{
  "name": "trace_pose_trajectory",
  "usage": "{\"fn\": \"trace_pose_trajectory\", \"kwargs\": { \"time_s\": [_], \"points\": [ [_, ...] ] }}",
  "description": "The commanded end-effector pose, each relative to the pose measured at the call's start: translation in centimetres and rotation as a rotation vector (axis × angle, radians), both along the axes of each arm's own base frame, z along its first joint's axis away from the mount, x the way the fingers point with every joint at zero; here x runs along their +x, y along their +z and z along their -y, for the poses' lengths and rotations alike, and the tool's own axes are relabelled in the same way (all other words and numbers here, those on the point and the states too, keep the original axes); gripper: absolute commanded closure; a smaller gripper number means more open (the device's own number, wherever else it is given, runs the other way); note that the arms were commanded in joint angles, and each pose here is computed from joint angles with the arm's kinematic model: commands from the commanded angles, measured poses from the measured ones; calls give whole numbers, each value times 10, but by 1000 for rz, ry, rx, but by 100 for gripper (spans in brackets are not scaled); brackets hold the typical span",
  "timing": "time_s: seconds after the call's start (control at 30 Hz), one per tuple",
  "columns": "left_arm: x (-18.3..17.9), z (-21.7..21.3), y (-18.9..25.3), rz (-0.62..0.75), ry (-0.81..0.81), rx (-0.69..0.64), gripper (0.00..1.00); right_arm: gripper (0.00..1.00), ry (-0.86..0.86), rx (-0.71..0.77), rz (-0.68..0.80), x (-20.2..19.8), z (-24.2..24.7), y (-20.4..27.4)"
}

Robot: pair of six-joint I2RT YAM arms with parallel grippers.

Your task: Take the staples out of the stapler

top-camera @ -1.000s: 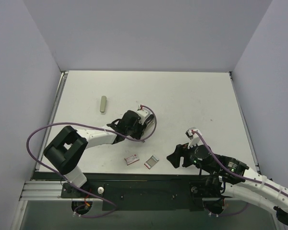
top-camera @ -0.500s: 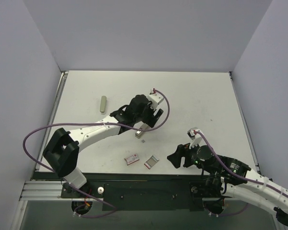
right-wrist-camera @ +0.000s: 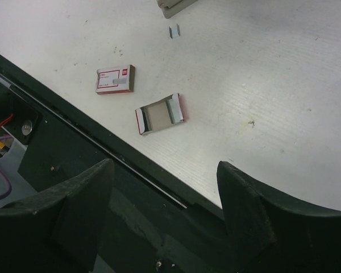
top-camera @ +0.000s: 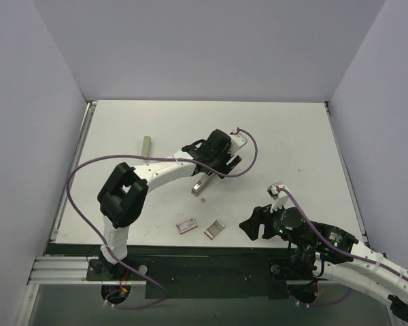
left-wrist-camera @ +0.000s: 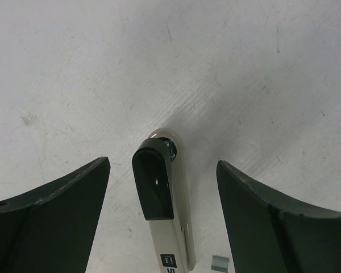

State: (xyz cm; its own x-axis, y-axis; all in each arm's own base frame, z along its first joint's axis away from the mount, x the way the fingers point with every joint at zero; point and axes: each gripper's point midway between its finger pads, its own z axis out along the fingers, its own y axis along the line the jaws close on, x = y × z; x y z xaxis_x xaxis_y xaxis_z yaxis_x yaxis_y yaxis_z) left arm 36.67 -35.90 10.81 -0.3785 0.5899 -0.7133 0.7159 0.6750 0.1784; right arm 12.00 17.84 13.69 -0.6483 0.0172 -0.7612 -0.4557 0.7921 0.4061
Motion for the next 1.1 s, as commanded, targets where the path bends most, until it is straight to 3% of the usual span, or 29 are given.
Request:
{"fn": "trace_pose_trajectory", "kwargs": {
  "time_s": [0.0, 0.3, 0.7, 1.07],
  "points": [
    [12, 9, 10, 5, -20, 2, 14, 32, 10, 18, 7, -2, -2, 12],
    [24, -3, -12, -55, 13, 16, 19, 32, 24, 10, -1, -1, -7, 10],
    [23, -10, -23, -114, 13, -20, 37, 32, 35, 23, -20, -2, -15, 5],
    [15, -15, -36, -148, 11, -10, 46, 32, 44, 22, -35, -3, -17, 1]
  ]
}}
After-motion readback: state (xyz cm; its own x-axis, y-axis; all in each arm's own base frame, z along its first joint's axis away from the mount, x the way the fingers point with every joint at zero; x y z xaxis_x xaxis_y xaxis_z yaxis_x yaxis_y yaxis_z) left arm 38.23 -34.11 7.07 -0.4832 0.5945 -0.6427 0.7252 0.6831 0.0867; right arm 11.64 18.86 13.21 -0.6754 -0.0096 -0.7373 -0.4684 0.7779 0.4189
